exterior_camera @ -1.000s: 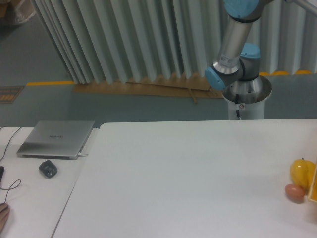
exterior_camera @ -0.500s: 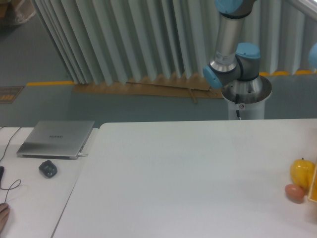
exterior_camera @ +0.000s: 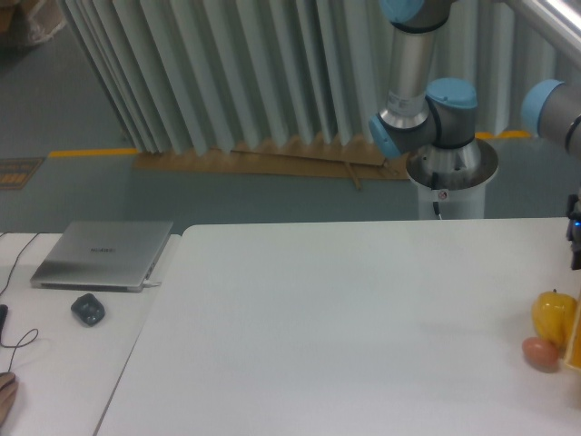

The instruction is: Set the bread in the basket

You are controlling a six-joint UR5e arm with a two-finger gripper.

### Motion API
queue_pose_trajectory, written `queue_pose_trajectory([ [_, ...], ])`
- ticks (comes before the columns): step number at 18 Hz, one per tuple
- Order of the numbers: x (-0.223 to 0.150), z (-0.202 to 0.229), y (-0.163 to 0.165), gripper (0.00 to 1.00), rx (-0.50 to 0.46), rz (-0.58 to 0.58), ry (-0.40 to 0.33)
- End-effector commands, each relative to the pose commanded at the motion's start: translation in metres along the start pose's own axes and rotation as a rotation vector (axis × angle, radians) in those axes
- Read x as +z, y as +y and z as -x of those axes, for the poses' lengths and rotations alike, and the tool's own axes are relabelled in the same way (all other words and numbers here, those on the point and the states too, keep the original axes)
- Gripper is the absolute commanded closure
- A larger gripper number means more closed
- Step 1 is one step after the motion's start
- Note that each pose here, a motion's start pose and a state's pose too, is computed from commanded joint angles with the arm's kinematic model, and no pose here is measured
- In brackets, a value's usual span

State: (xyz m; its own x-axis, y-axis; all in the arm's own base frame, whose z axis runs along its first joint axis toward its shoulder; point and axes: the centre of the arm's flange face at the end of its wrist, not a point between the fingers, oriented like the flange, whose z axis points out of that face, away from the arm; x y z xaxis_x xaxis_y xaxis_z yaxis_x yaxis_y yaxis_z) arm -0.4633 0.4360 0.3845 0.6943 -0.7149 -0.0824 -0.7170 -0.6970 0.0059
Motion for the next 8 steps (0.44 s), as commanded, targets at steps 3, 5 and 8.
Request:
queue_pose_trajectory([
  [3,-0.004,-0.001,-0.014,0.0,0.021,0.003,-0.005],
  [5,-0.007,-0.002,-0.018,0.0,0.017,0.001,-0.007],
  [8,-0.01,-0.003,-0.025,0.0,0.021,0.001,-0.005],
])
